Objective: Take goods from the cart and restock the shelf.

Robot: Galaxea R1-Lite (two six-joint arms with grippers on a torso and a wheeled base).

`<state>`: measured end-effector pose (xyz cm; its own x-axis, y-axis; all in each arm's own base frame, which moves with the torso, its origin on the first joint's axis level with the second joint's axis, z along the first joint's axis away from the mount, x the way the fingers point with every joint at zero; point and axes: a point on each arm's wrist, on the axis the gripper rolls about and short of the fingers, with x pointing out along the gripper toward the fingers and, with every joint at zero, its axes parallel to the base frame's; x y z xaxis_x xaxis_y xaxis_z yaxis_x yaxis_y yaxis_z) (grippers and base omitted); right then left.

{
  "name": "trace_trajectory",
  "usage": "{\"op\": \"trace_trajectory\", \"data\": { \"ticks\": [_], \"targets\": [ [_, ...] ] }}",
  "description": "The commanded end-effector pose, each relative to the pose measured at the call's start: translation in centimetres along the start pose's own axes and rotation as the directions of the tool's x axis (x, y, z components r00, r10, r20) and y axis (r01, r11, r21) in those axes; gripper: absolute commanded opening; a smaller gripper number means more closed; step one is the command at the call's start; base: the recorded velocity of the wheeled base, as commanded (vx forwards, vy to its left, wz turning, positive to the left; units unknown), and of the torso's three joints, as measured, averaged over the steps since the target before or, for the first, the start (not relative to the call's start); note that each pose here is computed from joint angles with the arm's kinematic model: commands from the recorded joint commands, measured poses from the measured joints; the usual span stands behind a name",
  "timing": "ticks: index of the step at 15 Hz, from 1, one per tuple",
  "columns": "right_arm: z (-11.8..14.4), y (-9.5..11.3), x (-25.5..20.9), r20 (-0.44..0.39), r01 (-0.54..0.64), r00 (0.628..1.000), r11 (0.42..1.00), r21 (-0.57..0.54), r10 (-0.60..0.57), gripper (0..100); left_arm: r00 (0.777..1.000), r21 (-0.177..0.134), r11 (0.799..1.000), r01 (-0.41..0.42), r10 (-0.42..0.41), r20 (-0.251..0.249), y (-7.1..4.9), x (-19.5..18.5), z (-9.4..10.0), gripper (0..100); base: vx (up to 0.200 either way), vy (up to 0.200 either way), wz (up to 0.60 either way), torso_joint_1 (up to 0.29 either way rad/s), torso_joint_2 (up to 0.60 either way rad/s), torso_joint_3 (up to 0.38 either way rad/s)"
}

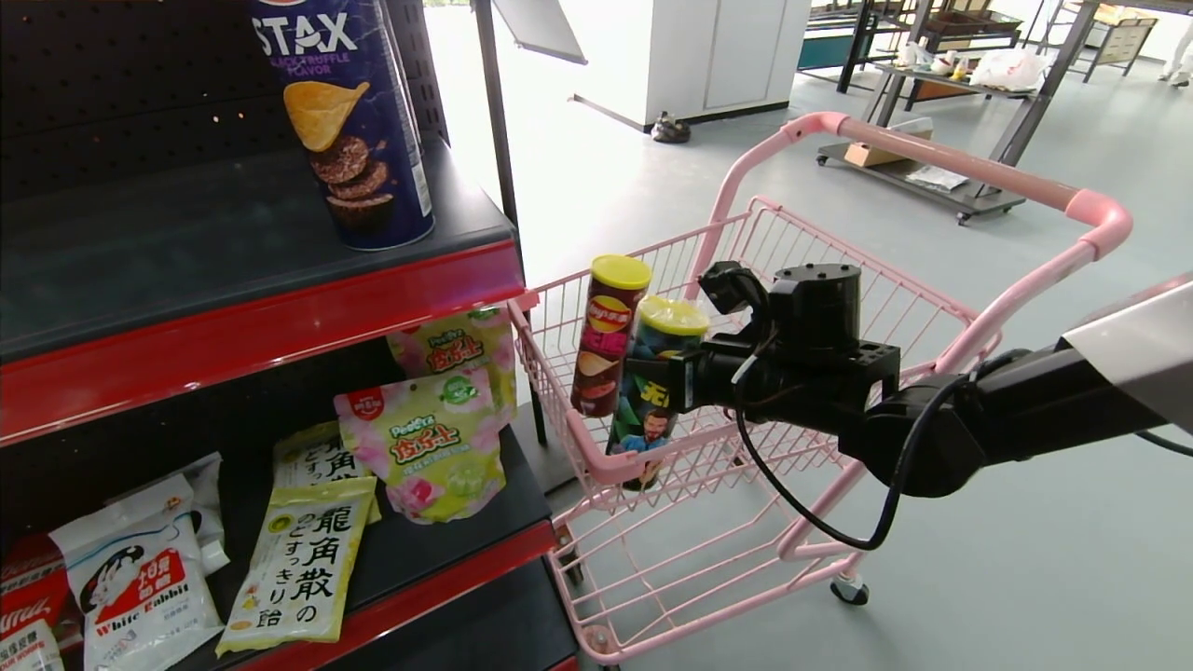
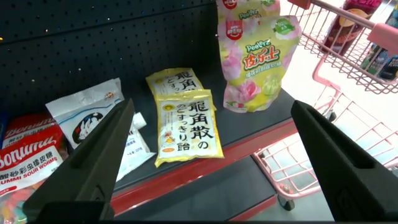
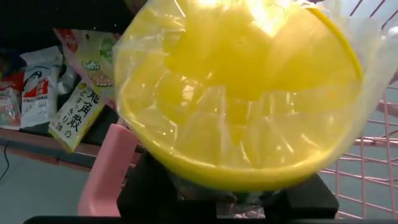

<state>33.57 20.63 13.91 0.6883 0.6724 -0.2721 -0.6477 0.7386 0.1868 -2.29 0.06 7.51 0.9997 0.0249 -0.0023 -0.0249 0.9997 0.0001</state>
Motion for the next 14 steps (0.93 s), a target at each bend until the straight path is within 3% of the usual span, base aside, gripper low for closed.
{"op": "trace_trajectory", "data": {
  "ticks": [1,6,10,12,14],
  "targets": [
    [3.1,1.2,-2.3,0.088,-0.017,0.996,0.999,-0.028,0.019,0,1.0,0.0,1.0,-0.001,0.001,-0.001,0.0,0.0,0.0,100,0.0,0.0,0.0,0.0,0.0,0.0],
    [8.9,3.2,-8.3,0.267,-0.006,0.963,0.99,-0.144,0.044,0,1.0,0.0,1.0,0.0,0.0,-0.001,0.0,0.0,0.0,100,0.0,0.0,0.0,0.0,0.0,0.0],
    [12.9,4.8,-16.4,0.313,0.055,0.949,0.969,-0.241,0.024,0,1.0,0.0,1.0,0.0,0.0,-0.001,0.0,0.0,0.0,100,0.0,0.0,0.0,0.0,0.0,0.0],
    [12.5,5.7,-21.4,0.304,0.125,0.951,0.962,-0.244,-0.046,0,1.0,0.0,1.0,0.0,0.0,-0.001,0.0,0.0,0.0,100,0.0,0.0,0.0,0.0,0.0,0.0],
    [9.9,6.2,-25.4,0.282,0.206,0.949,0.956,-0.211,-0.142,0,1.0,0.0,1.0,0.0,0.0,-0.001,0.0,0.0,0.0,100,0.0,0.0,0.0,0.0,0.0,0.0]
  ]
}}
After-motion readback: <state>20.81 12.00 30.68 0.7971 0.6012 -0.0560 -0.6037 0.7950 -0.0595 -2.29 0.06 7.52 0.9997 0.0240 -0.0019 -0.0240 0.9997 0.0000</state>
